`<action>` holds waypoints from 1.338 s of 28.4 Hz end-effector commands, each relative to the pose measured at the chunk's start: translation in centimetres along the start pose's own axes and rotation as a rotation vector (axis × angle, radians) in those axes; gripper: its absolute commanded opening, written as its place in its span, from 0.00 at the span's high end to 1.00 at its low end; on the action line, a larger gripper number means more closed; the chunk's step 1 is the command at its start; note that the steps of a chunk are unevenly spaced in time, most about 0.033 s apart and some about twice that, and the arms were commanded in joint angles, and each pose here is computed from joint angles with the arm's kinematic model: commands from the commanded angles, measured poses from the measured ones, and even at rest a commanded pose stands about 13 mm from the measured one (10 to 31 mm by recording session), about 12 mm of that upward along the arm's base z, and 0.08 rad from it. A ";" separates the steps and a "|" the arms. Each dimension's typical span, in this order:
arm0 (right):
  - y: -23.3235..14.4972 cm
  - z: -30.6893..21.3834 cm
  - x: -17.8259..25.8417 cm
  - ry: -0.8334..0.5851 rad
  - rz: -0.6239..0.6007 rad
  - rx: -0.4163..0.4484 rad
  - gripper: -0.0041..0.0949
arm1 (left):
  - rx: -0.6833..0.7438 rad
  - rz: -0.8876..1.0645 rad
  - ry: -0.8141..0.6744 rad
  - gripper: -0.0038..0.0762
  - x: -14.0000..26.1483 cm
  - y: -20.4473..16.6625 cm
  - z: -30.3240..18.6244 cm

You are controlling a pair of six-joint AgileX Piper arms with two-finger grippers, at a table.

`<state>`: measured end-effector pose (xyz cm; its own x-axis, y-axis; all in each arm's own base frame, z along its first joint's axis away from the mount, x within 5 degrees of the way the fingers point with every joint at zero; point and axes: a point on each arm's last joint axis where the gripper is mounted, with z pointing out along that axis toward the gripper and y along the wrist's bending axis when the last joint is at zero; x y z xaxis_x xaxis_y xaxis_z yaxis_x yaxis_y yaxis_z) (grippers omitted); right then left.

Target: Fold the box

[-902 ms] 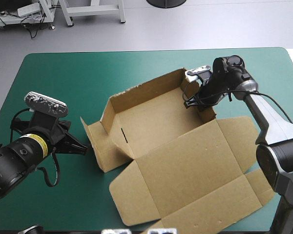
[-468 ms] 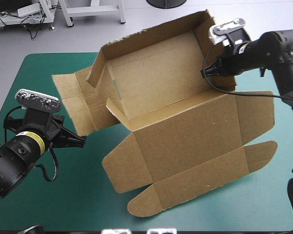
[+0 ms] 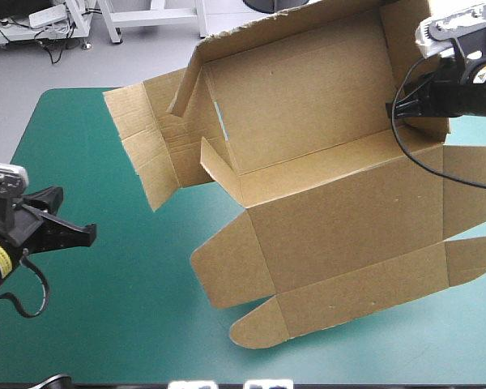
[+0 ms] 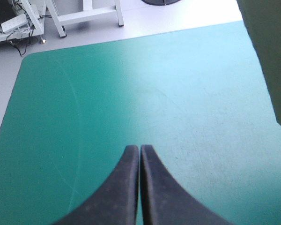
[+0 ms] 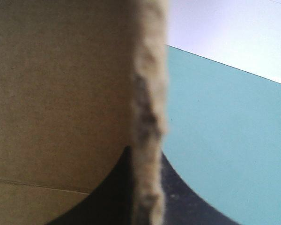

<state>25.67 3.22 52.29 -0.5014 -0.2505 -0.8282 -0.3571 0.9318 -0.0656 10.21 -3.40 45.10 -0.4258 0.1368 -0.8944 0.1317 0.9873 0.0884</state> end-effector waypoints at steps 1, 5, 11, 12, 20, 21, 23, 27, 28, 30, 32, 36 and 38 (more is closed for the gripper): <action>0.9 -2.4 -0.5 -0.072 0.008 -0.053 0.98 | -0.064 -0.025 -0.032 0.96 -0.4 1.4 -1.0; 1.5 -2.4 -0.7 -0.095 0.007 -0.119 0.98 | -0.064 -0.026 -0.034 0.95 -0.4 1.5 -1.0; 1.6 -2.5 -0.8 -0.101 0.004 -0.136 0.98 | -0.044 -0.030 -0.063 0.95 -0.7 1.3 -1.0; 1.6 -2.5 -0.8 -0.101 0.004 -0.136 0.98 | -0.035 -0.034 -0.078 0.95 -0.8 1.2 -1.0; 1.6 -2.5 -0.8 -0.102 -0.001 -0.136 0.98 | 0.066 0.070 -0.099 0.94 -1.6 -1.8 0.9; 1.6 -2.5 -0.8 -0.102 -0.001 -0.136 0.98 | 0.064 0.089 -0.085 0.93 -1.7 -2.4 1.5; 1.6 -2.5 -0.8 -0.102 -0.003 -0.135 0.98 | 0.052 0.139 -0.066 0.93 -1.8 -3.6 2.7; 1.7 -2.5 -0.8 -0.103 -0.003 -0.135 0.98 | 0.009 0.171 -0.018 0.93 -1.9 -5.1 5.2; 1.7 -2.5 -0.8 -0.103 -0.003 -0.135 0.98 | 0.003 0.156 -0.012 0.93 -2.0 -5.1 5.6; 1.6 -2.5 -0.8 -0.104 -0.007 -0.132 0.98 | 0.020 0.108 -0.026 0.93 -2.3 -5.0 6.5; 1.4 -2.5 -0.7 -0.096 -0.014 -0.109 0.98 | 0.079 0.056 -0.059 0.93 -3.0 -4.6 7.8; 1.2 -2.5 -0.6 -0.087 -0.023 -0.082 0.98 | 0.136 0.007 0.014 0.93 -2.8 -2.7 10.3; 1.2 -2.5 -0.6 -0.086 -0.021 -0.082 0.98 | 0.138 0.014 0.042 0.93 -2.6 -1.5 11.1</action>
<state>25.48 3.87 52.49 -0.4714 -0.2635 -0.8416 -0.4241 0.9045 -0.0456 20.31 -7.07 41.30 -0.5188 0.1744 -0.8369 0.2228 0.9727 0.0645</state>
